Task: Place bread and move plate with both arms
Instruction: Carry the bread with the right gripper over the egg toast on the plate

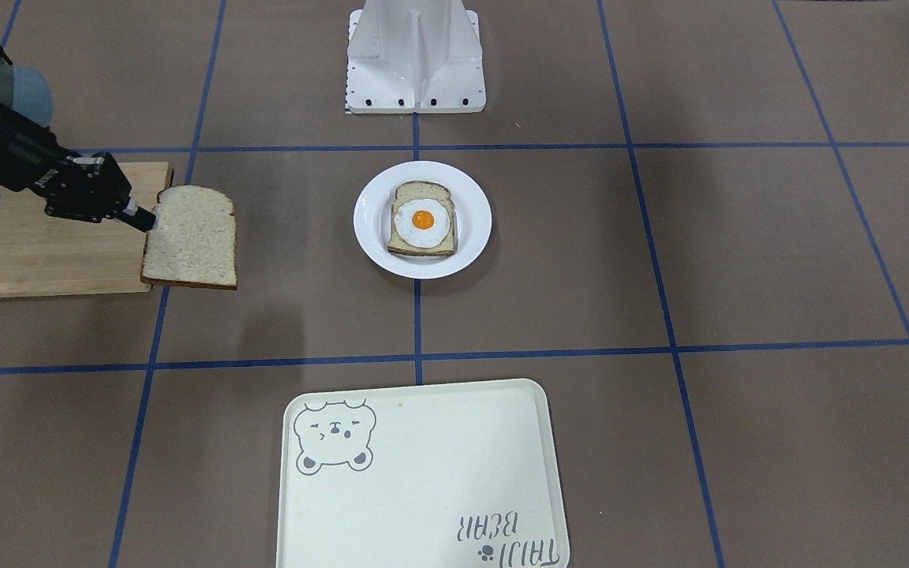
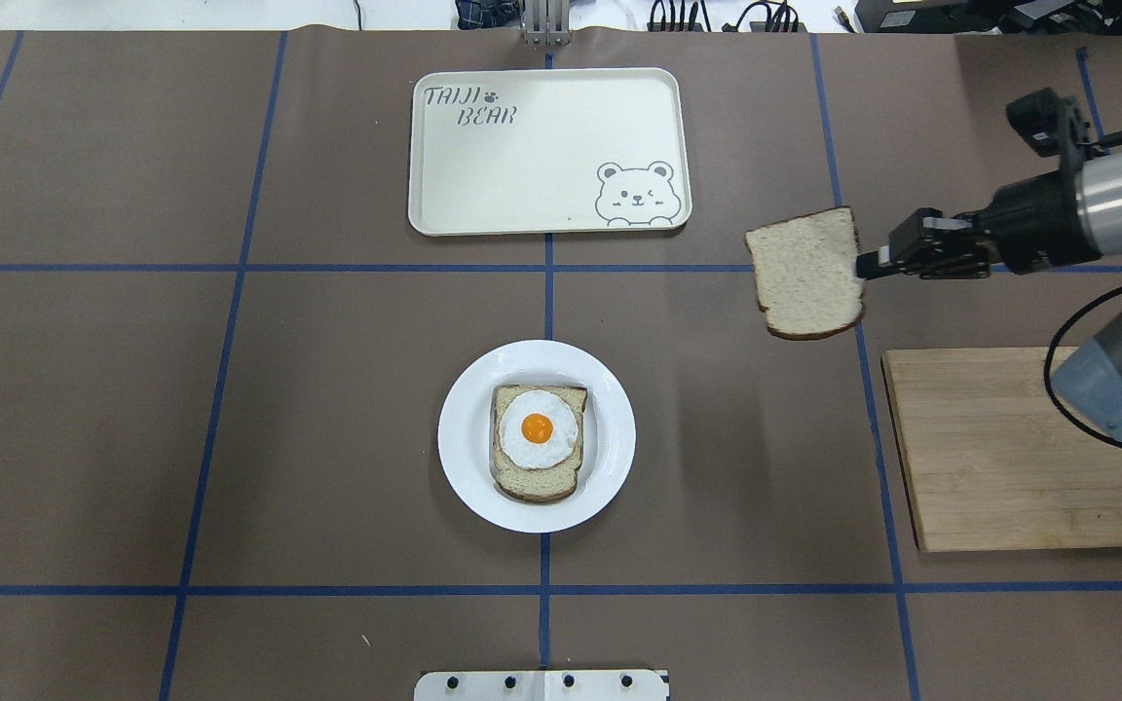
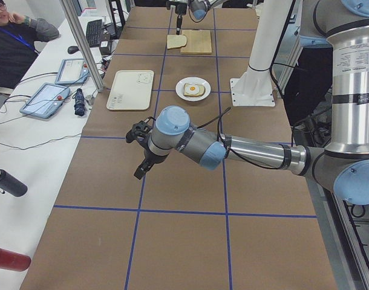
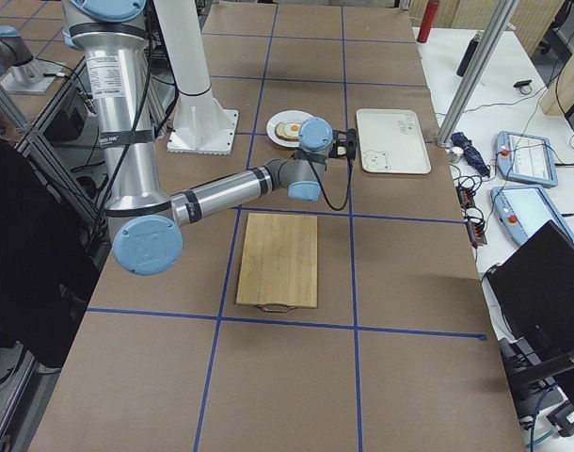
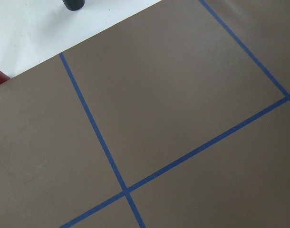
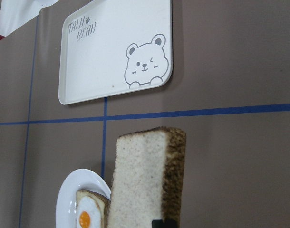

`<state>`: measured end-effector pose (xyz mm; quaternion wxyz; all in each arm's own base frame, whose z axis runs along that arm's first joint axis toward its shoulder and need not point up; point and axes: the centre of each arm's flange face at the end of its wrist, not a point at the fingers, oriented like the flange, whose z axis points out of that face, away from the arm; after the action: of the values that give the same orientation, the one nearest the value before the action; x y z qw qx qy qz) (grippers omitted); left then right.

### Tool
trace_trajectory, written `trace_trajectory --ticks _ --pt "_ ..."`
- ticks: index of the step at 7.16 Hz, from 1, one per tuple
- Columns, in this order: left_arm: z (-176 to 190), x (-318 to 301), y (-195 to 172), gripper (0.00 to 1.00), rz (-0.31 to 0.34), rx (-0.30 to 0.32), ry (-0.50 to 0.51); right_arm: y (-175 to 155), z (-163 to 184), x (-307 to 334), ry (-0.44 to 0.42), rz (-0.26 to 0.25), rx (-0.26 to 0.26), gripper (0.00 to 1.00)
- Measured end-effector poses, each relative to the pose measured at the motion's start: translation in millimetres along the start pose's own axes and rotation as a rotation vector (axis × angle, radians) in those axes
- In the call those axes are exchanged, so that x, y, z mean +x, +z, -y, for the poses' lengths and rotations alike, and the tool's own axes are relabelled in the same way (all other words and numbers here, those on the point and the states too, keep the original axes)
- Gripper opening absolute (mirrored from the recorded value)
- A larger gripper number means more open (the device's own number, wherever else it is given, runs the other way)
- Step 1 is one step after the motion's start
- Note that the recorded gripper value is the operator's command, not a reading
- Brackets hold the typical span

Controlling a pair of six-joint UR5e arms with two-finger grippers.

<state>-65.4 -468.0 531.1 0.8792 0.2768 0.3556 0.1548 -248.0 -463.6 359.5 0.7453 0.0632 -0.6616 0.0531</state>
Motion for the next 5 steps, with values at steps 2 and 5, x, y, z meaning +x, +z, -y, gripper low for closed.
trace_trajectory --ticks 2,5 --pt "-1 0 0 0.98 -0.001 -0.001 -0.023 62 -29 -53 0.032 0.054 0.051 0.00" --pt "-2 -1 2 0.98 -0.002 -0.005 -0.041 161 -113 -106 0.038 0.110 0.134 0.00"
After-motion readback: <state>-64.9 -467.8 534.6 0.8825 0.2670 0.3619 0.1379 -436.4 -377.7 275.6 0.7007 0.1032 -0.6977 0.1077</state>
